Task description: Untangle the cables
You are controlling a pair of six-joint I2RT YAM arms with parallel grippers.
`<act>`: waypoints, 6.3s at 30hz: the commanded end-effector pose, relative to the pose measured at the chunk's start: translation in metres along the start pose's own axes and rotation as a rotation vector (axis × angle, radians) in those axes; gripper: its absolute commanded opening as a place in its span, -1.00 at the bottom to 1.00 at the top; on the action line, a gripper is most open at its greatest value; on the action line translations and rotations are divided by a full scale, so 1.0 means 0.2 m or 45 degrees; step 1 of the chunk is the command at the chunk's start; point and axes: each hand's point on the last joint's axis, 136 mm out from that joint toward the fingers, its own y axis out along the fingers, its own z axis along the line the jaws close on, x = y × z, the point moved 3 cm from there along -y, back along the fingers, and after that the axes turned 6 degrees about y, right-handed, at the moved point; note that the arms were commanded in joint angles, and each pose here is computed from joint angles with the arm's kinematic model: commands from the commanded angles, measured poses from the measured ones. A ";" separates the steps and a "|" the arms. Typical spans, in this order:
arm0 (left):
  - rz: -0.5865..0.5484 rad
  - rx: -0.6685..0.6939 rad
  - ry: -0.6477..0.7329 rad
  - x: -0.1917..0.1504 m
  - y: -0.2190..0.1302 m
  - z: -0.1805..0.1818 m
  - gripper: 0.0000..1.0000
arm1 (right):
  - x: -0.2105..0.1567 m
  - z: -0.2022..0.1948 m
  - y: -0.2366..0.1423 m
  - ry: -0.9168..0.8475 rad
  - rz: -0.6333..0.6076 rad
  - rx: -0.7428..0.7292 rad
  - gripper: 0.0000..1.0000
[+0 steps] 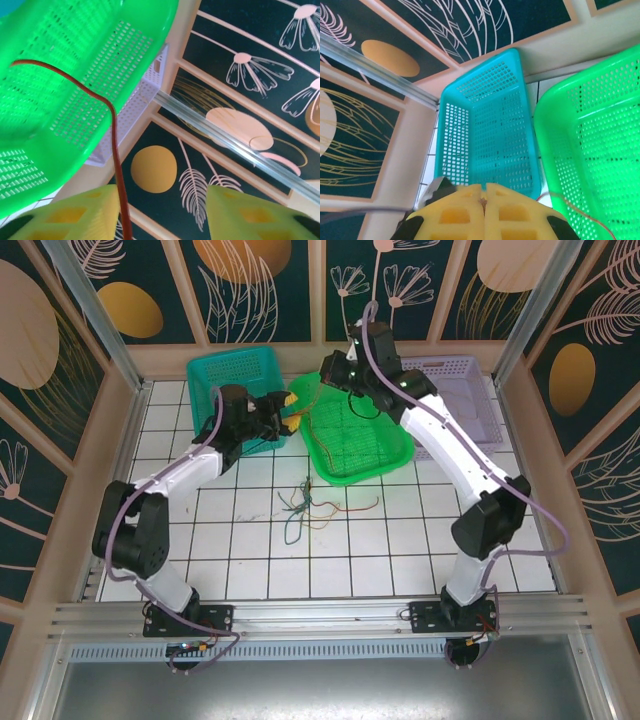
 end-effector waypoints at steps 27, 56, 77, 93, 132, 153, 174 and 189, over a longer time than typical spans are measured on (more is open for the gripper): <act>-0.463 0.204 1.021 0.80 -0.16 -0.58 -1.00 | -0.02 -0.14 -0.47 0.068 -0.049 0.020 0.18; -0.167 0.705 0.899 -0.12 -0.56 0.73 -0.16 | -1.11 -0.65 -0.31 0.084 0.454 -0.211 -0.01; -0.097 0.974 0.615 -0.20 -0.60 1.22 -0.13 | -1.46 -0.87 -0.07 0.517 0.556 -0.308 0.00; -0.122 0.782 -0.059 -0.39 -0.59 1.44 0.45 | -1.59 -0.98 -0.01 0.614 0.561 -0.410 -0.51; -0.404 0.713 -0.268 -0.23 -0.48 1.52 -0.08 | -1.55 -1.03 -0.04 0.558 0.539 -0.454 -0.73; -0.553 0.782 -0.200 -0.16 -0.49 1.52 -1.00 | -1.50 -1.03 -0.08 0.548 0.509 -0.465 -0.97; -0.724 0.899 0.734 0.01 -0.87 0.99 -1.00 | -1.14 -1.54 -0.55 0.403 0.263 -0.798 -1.00; -0.519 0.729 1.189 -0.17 -0.65 0.52 -1.00 | -0.96 -1.09 -0.52 0.115 0.232 -0.368 -0.10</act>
